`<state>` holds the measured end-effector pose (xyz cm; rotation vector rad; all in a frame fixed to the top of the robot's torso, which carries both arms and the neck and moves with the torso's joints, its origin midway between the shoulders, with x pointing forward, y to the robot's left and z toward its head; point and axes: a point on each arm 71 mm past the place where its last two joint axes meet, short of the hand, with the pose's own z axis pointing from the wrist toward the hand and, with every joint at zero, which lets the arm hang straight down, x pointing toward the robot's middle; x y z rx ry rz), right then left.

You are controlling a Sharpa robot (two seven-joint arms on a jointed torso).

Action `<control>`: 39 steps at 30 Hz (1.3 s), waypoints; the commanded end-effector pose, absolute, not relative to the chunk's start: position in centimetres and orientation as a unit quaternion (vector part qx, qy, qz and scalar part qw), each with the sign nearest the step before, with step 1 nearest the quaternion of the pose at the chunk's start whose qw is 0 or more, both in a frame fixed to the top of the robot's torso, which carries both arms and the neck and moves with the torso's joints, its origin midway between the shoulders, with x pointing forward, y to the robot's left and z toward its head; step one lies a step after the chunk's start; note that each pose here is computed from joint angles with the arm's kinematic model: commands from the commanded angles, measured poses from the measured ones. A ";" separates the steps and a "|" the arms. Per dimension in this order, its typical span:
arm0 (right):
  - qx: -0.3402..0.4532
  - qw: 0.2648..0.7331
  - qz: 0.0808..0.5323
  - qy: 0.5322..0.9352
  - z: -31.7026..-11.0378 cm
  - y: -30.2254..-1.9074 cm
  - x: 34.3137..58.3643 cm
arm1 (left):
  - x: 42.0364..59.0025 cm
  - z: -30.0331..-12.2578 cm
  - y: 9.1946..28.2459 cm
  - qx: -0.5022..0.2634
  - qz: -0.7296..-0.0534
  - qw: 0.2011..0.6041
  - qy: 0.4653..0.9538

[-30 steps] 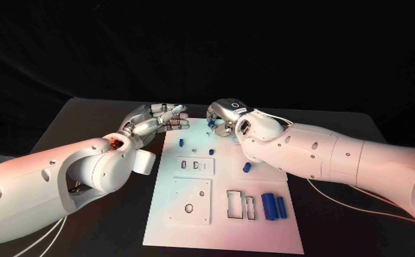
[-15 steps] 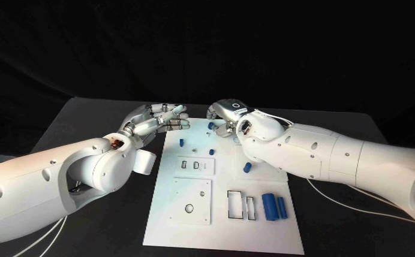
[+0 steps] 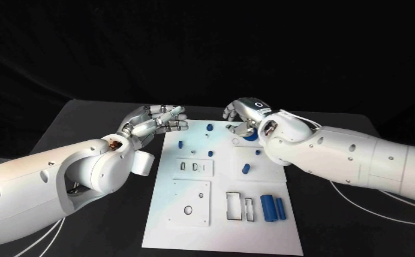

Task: Assemble the parts on the task board

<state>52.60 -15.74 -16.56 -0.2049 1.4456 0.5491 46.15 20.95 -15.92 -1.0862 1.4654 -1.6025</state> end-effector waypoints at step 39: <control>0.023 0.608 0.224 0.761 -18.8 -22.3 53.9 | 46.5 -15.9 21.1 -0.416 -0.621 0.348 0.566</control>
